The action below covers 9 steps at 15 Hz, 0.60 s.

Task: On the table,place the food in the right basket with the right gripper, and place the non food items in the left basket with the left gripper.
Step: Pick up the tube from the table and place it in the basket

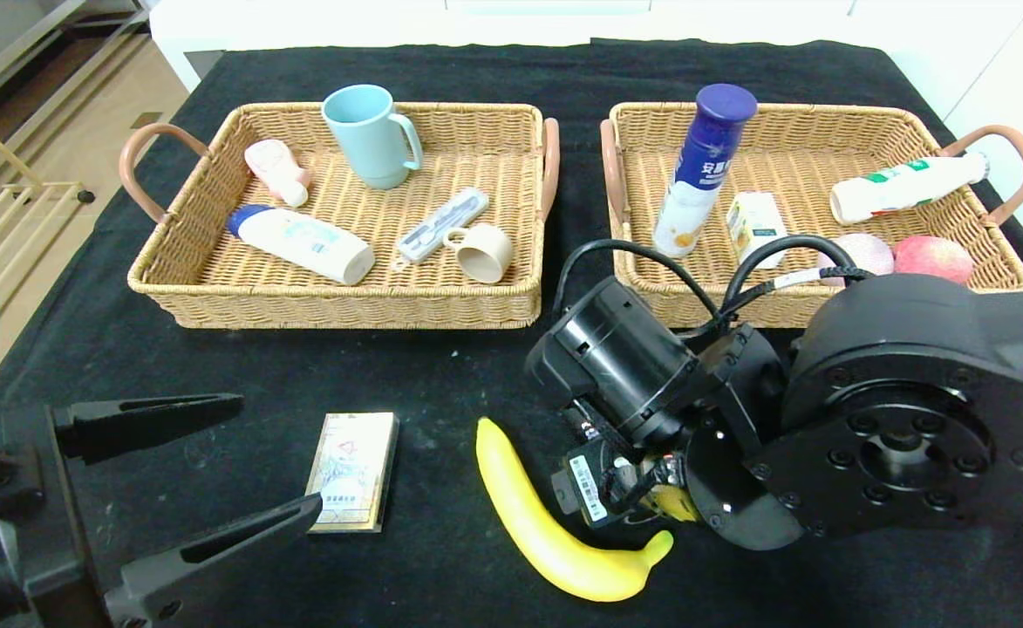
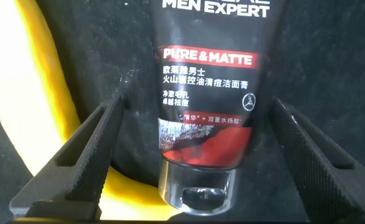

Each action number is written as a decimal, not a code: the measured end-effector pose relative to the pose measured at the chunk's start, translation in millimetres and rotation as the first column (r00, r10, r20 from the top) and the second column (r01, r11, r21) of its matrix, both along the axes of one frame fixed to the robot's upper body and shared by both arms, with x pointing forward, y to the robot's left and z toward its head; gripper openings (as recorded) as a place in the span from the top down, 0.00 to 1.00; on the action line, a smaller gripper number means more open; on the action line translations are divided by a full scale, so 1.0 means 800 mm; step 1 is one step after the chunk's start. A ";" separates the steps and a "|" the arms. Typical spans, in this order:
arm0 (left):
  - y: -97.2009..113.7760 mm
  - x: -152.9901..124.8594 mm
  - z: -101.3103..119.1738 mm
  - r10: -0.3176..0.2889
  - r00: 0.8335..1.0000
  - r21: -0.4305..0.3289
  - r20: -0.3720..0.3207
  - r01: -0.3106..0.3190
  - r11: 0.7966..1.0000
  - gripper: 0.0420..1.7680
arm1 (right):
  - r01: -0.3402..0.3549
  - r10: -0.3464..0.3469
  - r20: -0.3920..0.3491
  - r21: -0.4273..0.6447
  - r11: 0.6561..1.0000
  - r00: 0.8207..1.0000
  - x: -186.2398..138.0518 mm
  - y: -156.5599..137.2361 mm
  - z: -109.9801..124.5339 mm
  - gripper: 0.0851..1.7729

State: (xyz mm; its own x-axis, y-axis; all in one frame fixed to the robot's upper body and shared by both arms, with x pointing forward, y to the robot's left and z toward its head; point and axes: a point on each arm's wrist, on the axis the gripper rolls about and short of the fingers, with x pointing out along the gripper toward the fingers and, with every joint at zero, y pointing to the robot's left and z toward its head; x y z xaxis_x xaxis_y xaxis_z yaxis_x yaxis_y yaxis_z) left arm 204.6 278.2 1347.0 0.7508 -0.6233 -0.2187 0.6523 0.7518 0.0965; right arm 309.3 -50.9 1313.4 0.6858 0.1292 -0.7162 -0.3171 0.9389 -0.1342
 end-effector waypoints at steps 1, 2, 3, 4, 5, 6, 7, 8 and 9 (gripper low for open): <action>0.000 0.000 0.000 0.000 1.000 0.000 0.000 0.000 1.000 0.03 | 0.004 -0.004 0.000 -0.003 1.000 1.000 0.001 0.001 -0.002 0.04; 0.000 0.000 0.000 0.000 1.000 0.000 0.000 0.000 1.000 0.03 | 0.007 -0.007 0.000 -0.006 1.000 1.000 0.002 0.001 -0.003 0.04; 0.000 0.000 0.000 0.000 1.000 0.000 0.000 0.000 1.000 0.03 | 0.009 -0.009 -0.002 -0.008 1.000 1.000 0.003 0.001 -0.004 0.04; 0.000 0.000 0.000 0.000 1.000 -0.001 0.001 0.000 1.000 0.03 | 0.011 -0.011 -0.003 -0.009 1.000 1.000 0.004 0.001 -0.005 0.04; 0.000 0.000 0.000 0.000 1.000 -0.001 0.001 0.000 1.000 0.03 | 0.011 -0.011 -0.004 -0.011 1.000 1.000 0.004 0.001 -0.006 0.04; 0.000 0.000 0.000 0.000 1.000 -0.001 0.002 0.000 1.000 0.03 | 0.012 -0.012 -0.005 -0.013 1.000 1.000 0.004 0.001 -0.006 0.04; 0.000 -0.001 0.001 0.000 1.000 -0.001 0.004 0.000 1.000 0.03 | 0.011 -0.011 -0.006 -0.014 1.000 1.000 0.004 0.001 -0.007 0.04; 0.001 -0.001 0.001 0.001 1.000 -0.003 0.005 0.000 1.000 0.03 | 0.011 -0.011 -0.006 -0.014 1.000 1.000 0.004 0.002 -0.007 0.04; 0.001 -0.001 0.002 0.000 1.000 -0.003 0.007 0.000 1.000 0.03 | 0.011 -0.011 -0.006 -0.013 1.000 1.000 0.004 0.002 -0.007 0.09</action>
